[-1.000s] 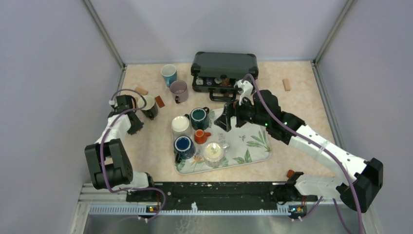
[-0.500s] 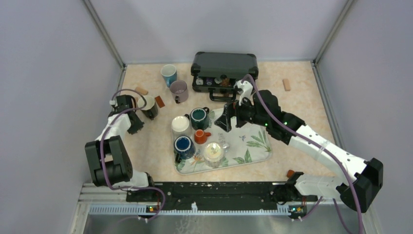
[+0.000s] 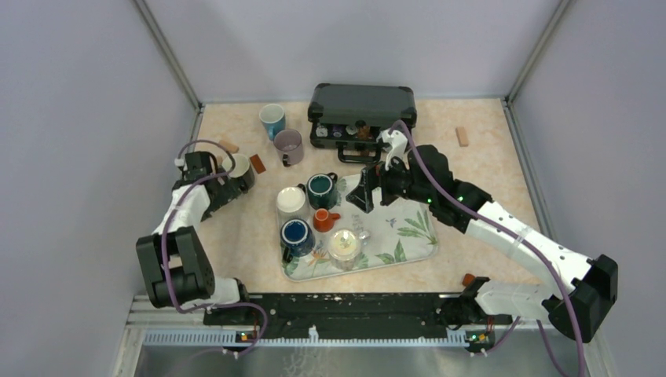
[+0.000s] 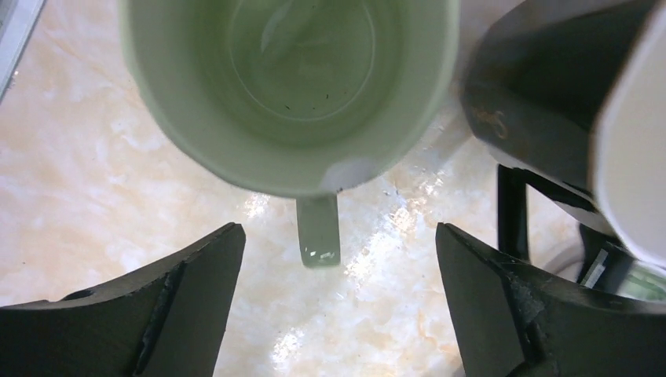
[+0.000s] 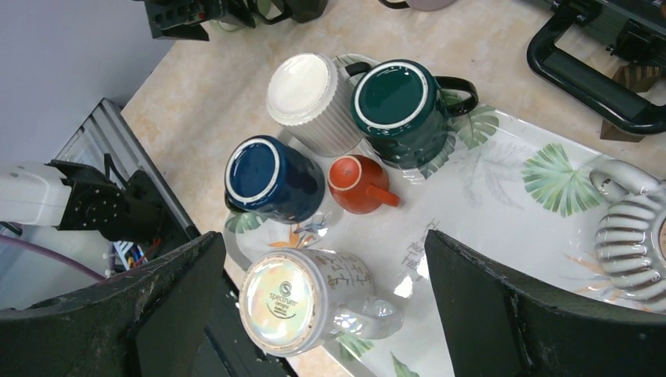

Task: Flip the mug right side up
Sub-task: Place the cup at the corner of the board.

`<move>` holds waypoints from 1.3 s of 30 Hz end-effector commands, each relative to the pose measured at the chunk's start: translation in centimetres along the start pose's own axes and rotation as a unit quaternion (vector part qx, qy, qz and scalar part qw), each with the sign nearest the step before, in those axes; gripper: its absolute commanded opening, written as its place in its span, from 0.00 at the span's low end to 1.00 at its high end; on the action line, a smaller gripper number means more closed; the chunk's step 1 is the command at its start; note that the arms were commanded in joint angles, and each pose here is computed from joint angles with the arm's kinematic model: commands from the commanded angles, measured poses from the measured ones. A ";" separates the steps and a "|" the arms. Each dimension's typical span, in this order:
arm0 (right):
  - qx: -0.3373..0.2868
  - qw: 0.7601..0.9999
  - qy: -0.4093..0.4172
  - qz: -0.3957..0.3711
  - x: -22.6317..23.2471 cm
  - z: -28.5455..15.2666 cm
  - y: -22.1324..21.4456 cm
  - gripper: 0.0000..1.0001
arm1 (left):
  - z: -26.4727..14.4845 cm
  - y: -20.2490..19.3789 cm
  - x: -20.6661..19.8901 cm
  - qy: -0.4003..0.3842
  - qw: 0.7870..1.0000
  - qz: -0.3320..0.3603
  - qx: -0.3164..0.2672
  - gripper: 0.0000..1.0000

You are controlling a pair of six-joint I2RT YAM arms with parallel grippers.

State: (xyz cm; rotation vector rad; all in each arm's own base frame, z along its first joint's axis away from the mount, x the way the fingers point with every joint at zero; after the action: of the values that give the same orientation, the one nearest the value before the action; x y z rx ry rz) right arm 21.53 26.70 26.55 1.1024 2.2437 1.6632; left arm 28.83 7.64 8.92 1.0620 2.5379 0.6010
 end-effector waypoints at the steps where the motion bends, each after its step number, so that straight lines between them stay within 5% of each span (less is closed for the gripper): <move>1: -0.022 1.000 -0.011 -0.009 -0.4 -0.4 1.3 0.99 | -2.6 1.7 -0.5 -0.027 0.999 -0.011 -0.040 0.99; 17: 0.019 1.000 -0.019 0.003 -1.8 1.5 -0.6 0.99 | -10.2 1.8 -1.1 -0.135 0.982 0.017 -0.130 0.99; 25: 0.056 0.998 0.017 0.007 -1.2 3.0 -2.0 0.99 | -15.4 1.5 -3.4 -0.253 0.952 0.033 -0.169 0.99; 39: 0.097 0.995 -0.014 -0.029 -1.0 4.8 -4.2 0.99 | -20.5 -1.5 -10.4 -0.400 0.896 0.134 -0.137 0.99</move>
State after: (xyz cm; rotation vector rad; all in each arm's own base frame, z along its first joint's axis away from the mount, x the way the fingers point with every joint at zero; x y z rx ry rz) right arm 23.23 27.89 19.20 1.2128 2.4432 1.3826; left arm 24.85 -2.98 24.91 1.1693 1.7158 0.4941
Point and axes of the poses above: each gripper's point midway between its finger pads, its own z axis out along the fingers, its own x axis along the line the jaws close on, y = z × x, the point moved 3 cm from there along -z, back along the fingers, and after that the axes turned 4 degrees about -z, right-handed, at the moved point
